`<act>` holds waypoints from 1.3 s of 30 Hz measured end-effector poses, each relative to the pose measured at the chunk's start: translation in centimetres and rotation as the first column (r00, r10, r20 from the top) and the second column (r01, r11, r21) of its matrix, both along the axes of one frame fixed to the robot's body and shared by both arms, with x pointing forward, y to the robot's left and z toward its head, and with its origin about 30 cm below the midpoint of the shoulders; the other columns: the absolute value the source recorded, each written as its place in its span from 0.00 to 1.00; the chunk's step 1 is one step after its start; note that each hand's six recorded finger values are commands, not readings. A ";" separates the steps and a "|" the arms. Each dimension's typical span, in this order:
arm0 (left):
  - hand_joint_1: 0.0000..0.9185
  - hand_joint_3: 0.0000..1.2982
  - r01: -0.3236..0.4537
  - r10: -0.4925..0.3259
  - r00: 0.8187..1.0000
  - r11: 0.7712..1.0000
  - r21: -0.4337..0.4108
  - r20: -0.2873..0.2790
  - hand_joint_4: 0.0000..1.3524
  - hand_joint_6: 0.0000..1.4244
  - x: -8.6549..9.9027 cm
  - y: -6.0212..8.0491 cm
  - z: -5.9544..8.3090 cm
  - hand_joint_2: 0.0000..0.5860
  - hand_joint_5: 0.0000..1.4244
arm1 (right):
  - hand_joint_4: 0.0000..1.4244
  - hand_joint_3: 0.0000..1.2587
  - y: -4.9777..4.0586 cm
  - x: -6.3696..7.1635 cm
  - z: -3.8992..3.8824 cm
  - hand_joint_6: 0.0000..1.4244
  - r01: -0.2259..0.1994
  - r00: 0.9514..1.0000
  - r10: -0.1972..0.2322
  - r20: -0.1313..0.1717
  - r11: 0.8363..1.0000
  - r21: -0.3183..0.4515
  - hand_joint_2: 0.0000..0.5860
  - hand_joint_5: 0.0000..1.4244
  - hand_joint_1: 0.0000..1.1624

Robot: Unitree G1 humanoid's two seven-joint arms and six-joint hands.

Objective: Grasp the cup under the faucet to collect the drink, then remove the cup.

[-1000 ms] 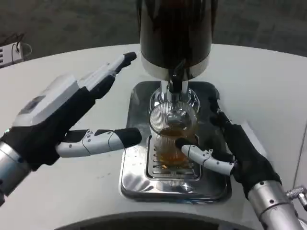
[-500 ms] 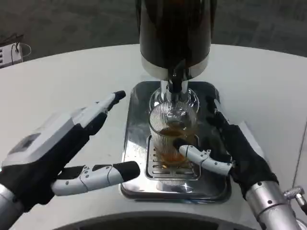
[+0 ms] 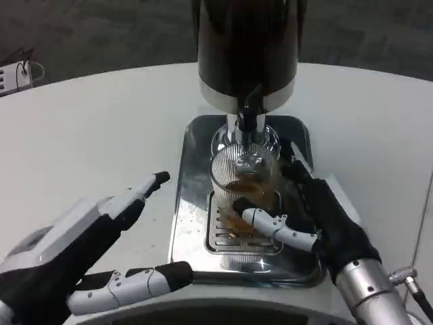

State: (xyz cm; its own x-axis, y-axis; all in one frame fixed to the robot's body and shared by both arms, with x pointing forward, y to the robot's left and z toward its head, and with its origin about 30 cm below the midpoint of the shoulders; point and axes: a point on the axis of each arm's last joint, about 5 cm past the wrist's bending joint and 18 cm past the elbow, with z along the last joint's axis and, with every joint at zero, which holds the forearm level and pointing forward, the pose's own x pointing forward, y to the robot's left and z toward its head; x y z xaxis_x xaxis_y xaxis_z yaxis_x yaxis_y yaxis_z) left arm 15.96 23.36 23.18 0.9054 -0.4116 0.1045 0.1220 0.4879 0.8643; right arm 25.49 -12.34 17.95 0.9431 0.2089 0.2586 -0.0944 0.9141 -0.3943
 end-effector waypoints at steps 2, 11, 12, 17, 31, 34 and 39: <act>0.00 0.00 -0.002 0.002 1.000 1.000 0.001 -0.018 0.00 0.00 -0.1 0.0 -0.1 0.04 0.00 | 0.00 0.00 0.25 0.1 -0.07 0.04 -0.011 1.000 0.011 0.004 1.000 0.000 0.39 0.04 0.63; 0.00 0.00 -0.007 0.007 0.999 1.000 0.011 -0.046 0.00 0.00 -0.5 0.1 -0.1 0.04 0.00 | 0.00 0.00 1.05 0.5 0.00 0.04 -0.003 0.999 0.004 0.041 1.000 -0.001 0.39 0.04 0.64; 0.00 0.00 -0.008 0.008 0.999 1.000 0.012 -0.050 0.00 0.00 -0.5 0.1 -0.1 0.04 0.00 | 0.00 0.00 1.14 0.6 -0.08 0.04 0.001 0.999 -0.001 0.038 1.000 -0.003 0.39 0.04 0.64; 0.00 0.00 -0.015 0.016 0.998 1.000 0.015 -0.058 0.00 0.00 -0.6 0.2 0.0 0.04 0.00 | 0.00 0.00 1.56 1.2 0.00 0.03 0.017 0.999 -0.017 0.046 1.000 -0.009 0.38 0.04 0.65; 0.00 0.00 -0.022 0.026 0.996 0.999 0.039 -0.085 0.00 0.00 -0.6 0.5 0.4 0.04 0.00 | 0.00 0.00 2.27 2.2 -0.58 0.03 0.010 0.998 -0.011 0.065 1.000 0.008 0.36 0.05 0.68; 0.00 0.00 -0.024 0.027 0.996 0.999 0.039 -0.088 0.00 0.00 -0.6 0.5 0.4 0.03 0.00 | 0.00 0.00 2.40 2.3 -0.68 0.03 0.016 0.998 -0.016 0.064 1.000 0.011 0.36 0.05 0.68; 0.00 0.00 -0.029 0.033 0.994 0.999 0.043 -0.100 0.00 0.00 -0.6 0.6 0.4 0.03 0.00 | 0.02 0.00 2.82 2.5 -0.89 0.04 0.031 0.998 -0.033 0.056 0.999 0.023 0.34 0.07 0.69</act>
